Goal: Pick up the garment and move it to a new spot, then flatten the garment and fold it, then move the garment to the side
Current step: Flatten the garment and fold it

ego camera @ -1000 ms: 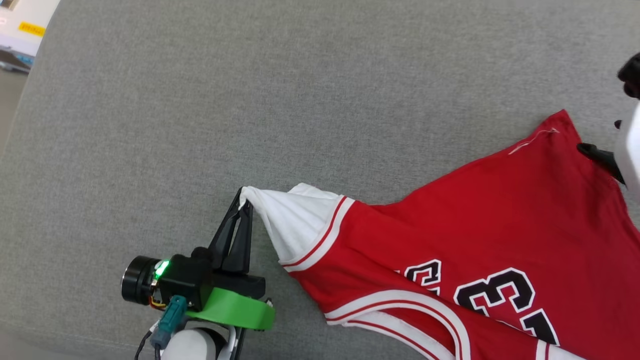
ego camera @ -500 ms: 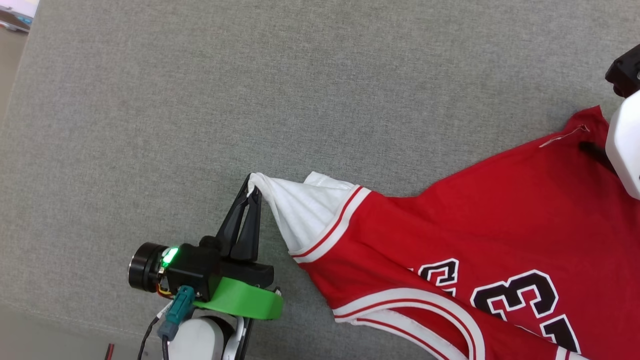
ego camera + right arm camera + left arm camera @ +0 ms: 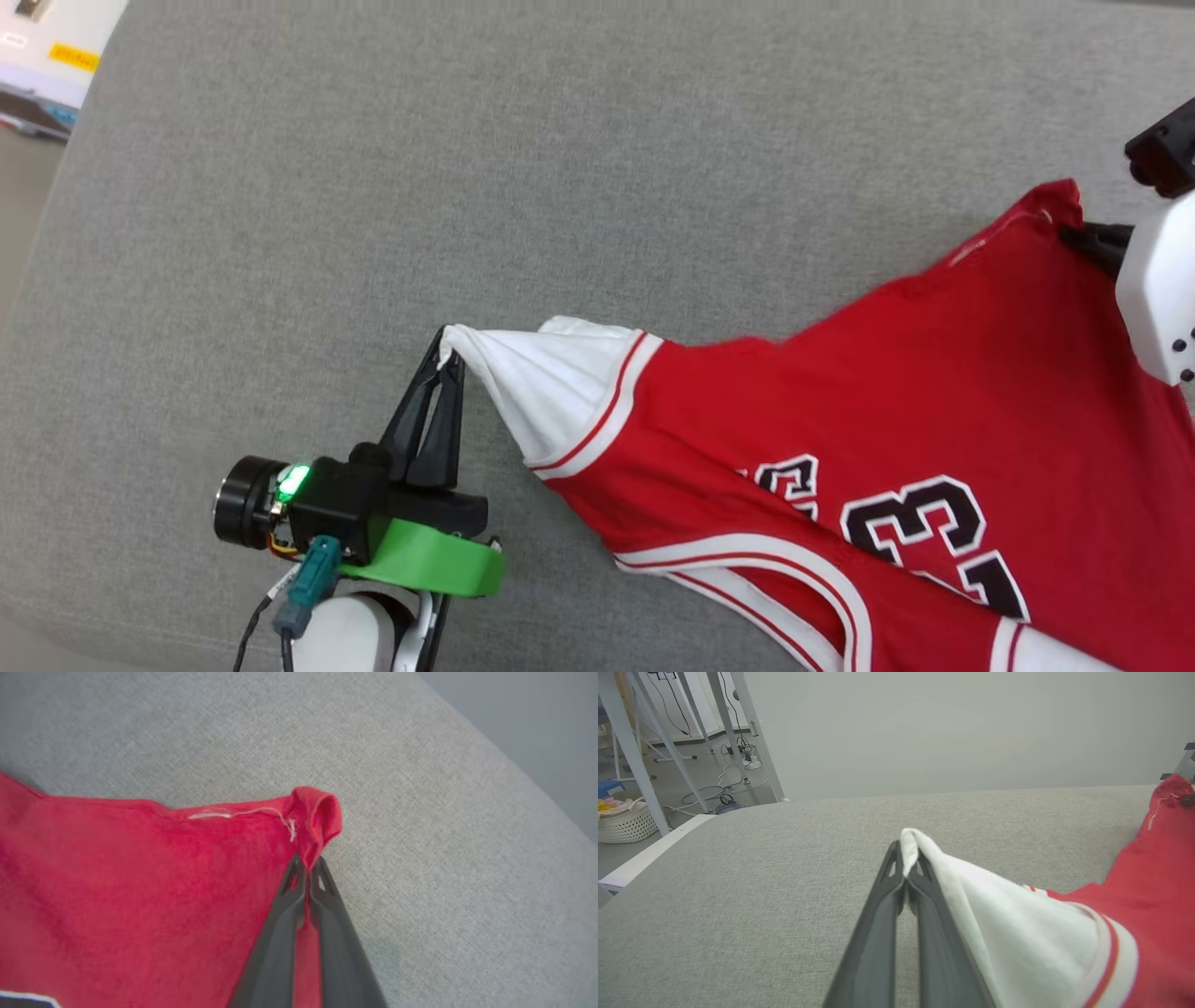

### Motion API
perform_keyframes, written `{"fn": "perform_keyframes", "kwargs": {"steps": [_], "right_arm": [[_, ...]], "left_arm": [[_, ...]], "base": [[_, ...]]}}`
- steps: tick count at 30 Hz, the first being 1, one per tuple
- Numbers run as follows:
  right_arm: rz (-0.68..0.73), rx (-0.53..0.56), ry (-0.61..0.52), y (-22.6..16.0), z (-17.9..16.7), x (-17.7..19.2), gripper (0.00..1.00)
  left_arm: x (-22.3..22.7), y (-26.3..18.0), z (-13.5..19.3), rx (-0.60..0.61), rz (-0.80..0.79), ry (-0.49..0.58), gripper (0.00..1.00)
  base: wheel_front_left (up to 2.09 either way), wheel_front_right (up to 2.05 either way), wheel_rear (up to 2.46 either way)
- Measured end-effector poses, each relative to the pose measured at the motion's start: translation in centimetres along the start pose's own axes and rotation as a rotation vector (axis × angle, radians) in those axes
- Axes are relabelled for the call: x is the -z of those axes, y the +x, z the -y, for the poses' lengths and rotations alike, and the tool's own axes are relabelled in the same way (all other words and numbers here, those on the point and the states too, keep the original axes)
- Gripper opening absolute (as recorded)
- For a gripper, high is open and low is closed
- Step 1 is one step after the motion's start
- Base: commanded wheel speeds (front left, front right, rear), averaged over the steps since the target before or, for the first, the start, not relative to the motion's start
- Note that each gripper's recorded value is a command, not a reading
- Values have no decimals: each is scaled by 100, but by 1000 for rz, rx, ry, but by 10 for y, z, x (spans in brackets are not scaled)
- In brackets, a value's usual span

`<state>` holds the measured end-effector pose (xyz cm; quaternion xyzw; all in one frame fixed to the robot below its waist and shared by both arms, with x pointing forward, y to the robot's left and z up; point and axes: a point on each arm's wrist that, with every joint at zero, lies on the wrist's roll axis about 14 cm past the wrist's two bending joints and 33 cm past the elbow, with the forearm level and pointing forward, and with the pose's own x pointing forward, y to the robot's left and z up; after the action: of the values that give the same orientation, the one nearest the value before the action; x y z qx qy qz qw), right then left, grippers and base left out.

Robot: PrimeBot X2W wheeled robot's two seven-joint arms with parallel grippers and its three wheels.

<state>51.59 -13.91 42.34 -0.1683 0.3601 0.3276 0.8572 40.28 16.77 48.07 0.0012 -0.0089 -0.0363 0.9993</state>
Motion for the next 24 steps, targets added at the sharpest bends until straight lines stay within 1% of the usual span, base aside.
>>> {"fn": "perform_keyframes", "kwargs": {"steps": [7,10,13,19,24], "right_arm": [[226,81,-2,-53,12,-41,0],[312,112,-7,-78,14,-57,0],[427,156,-9,-109,20,-80,0],[612,239,-6,-162,32,-112,0],[720,305,-15,-191,45,-133,0]], "left_arm": [[-44,1,4,62,126,67,0],[-72,7,7,93,214,100,0],[-109,17,12,131,323,150,0],[-184,42,27,212,544,225,0],[-240,61,41,263,686,291,0]], "base": [[0,0,0],[0,0,0],[0,0,0],[0,0,0],[0,0,0]]}}
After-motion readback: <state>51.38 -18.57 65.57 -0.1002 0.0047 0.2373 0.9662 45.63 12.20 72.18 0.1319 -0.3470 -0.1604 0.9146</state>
